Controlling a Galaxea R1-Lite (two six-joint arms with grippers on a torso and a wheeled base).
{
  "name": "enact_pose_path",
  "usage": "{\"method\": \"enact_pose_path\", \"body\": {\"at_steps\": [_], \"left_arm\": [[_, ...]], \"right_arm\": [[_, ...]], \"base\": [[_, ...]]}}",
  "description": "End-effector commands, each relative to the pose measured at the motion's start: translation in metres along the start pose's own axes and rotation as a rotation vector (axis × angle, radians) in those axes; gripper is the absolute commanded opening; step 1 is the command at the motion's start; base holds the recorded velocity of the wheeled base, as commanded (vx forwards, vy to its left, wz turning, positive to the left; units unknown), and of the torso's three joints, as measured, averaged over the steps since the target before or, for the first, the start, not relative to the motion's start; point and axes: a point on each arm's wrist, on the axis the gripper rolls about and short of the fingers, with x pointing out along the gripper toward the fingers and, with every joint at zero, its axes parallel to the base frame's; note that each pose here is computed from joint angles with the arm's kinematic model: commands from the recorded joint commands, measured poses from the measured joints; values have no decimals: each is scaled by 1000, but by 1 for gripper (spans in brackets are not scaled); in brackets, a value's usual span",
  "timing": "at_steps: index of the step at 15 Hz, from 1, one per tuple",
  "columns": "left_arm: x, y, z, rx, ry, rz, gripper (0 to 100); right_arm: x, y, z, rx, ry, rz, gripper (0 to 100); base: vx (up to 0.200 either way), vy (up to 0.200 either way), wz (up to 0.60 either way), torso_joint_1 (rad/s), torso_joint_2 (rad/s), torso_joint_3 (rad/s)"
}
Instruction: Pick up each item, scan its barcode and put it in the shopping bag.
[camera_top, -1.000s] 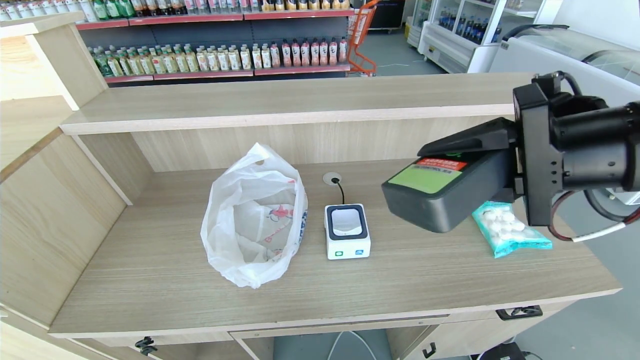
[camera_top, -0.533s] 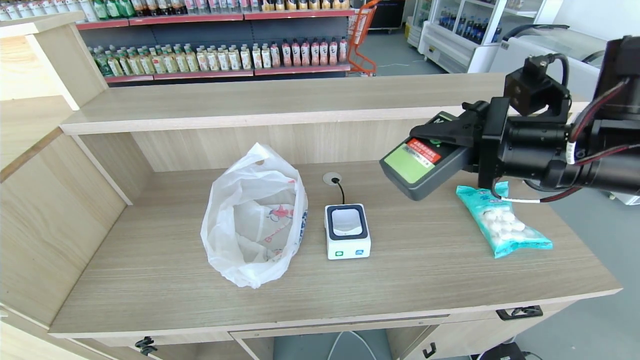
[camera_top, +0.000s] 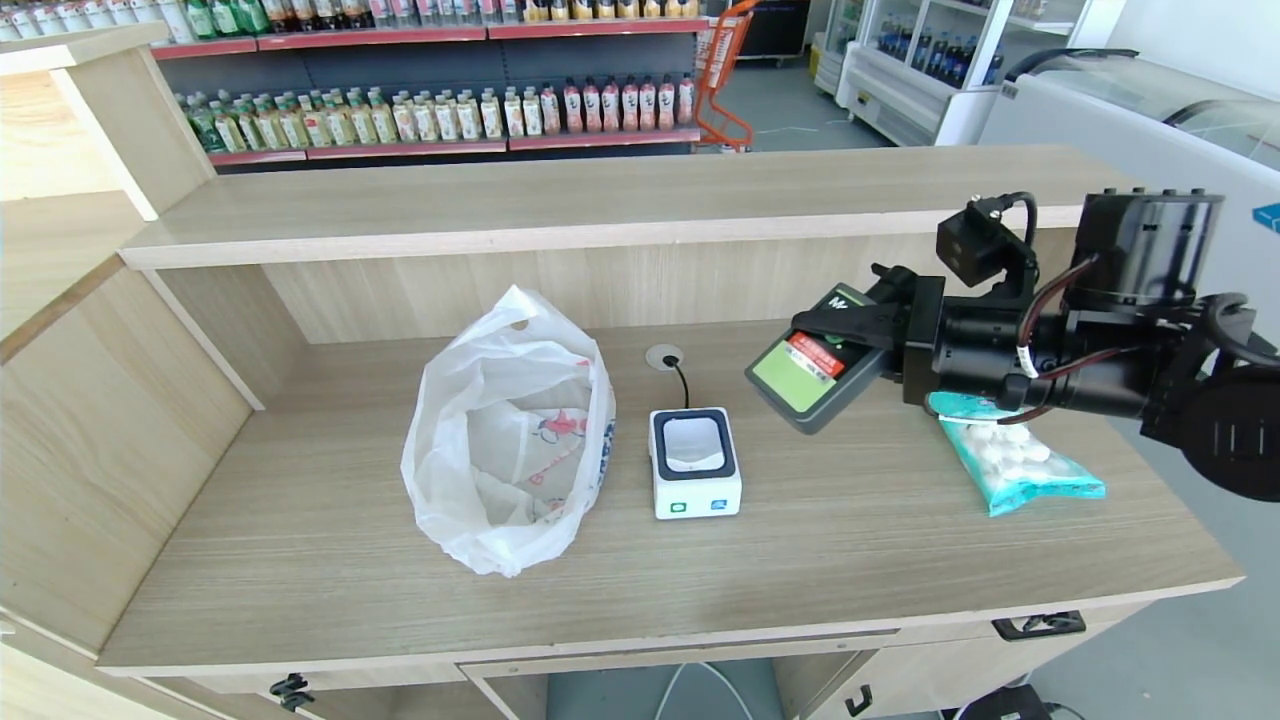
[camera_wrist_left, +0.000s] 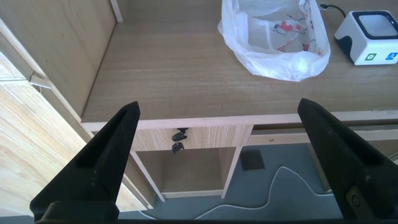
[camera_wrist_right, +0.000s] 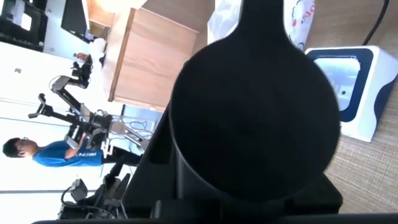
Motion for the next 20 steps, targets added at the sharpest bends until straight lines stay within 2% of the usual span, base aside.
{"method": "enact_pose_path", "body": {"at_steps": [1, 6, 9, 11, 13, 20], "left_arm": [[0, 0, 0, 0, 0, 1, 100], [0, 0, 0, 0, 0, 1, 100], [0, 0, 0, 0, 0, 1, 100], [0, 0, 0, 0, 0, 1, 100], [0, 0, 0, 0, 0, 1, 100], [0, 0, 0, 0, 0, 1, 100]], "right_arm": [[5, -11, -3, 15, 20, -14, 0], [-4, -36, -2, 46, 34, -79, 0], [1, -68, -15, 41, 82, -138, 0], [4, -89, -25, -37, 118, -152, 0], [2, -89, -28, -74, 151, -116, 0], [6, -88, -26, -101, 157, -45, 0]], "base": [[0, 0, 0, 0, 0, 0], [0, 0, 0, 0, 0, 0], [0, 0, 0, 0, 0, 0], [0, 0, 0, 0, 0, 0], [0, 0, 0, 0, 0, 0], [0, 0, 0, 0, 0, 0]]}}
